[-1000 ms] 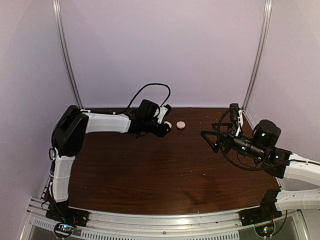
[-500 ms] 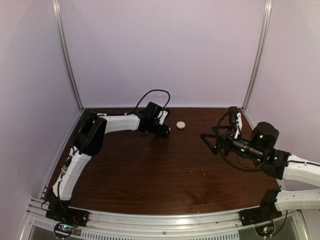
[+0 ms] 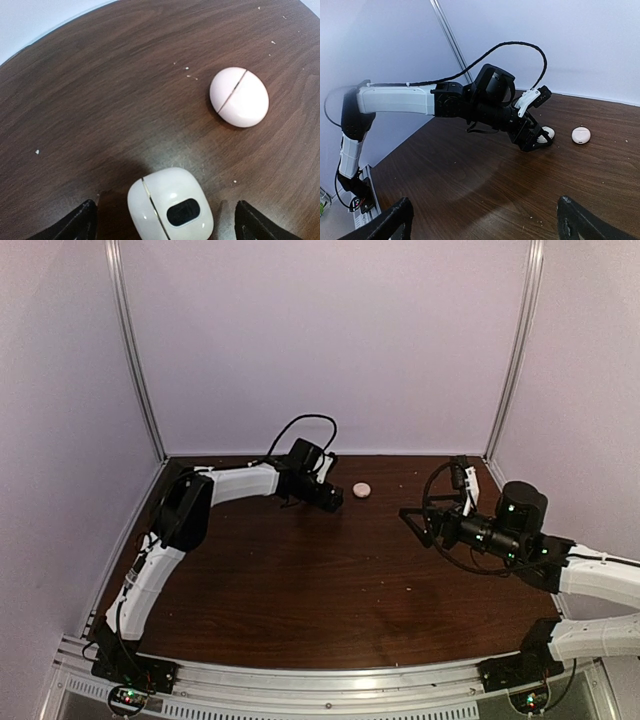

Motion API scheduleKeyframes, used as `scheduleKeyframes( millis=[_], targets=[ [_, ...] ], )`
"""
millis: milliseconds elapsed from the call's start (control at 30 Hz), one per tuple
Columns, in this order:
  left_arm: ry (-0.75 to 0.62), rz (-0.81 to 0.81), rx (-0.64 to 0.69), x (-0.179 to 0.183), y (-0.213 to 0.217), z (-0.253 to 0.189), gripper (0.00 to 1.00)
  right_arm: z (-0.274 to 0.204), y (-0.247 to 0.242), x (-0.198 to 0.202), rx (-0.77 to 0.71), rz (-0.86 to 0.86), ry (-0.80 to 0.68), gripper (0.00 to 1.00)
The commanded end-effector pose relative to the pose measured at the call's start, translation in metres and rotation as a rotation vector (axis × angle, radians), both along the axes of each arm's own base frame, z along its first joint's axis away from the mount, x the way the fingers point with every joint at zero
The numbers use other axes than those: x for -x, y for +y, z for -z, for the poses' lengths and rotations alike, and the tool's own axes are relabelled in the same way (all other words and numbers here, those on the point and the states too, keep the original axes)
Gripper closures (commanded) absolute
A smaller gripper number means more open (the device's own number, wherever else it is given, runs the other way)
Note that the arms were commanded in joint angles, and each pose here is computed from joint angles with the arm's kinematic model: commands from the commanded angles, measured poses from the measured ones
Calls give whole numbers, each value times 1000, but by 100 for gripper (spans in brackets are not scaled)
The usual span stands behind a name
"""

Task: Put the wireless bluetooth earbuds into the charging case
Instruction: Place the charging case with the earbuds at the center of the board, then reset both arms

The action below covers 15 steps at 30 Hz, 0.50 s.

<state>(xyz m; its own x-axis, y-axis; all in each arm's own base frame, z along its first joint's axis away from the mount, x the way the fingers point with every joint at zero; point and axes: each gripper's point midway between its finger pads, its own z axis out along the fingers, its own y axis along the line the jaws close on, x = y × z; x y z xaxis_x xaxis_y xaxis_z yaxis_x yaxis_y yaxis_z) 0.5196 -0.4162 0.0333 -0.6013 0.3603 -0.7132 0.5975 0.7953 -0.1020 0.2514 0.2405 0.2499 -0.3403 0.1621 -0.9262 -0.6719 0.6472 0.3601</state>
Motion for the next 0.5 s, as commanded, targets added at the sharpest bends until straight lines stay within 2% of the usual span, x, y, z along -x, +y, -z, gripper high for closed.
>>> scheduleKeyframes(
  millis=[0,233,467],
  targets=[
    [-120,-2,56,-9,2,-83,2,-11,-8,-20,-16,68,42,0],
    [-216,16,132,13,16,-181,2,-1,-15,-47,58,180,130,0],
    [-243,-4,182,55,48,-229,2,-17,-34,-64,53,269,109,0]
  ],
)
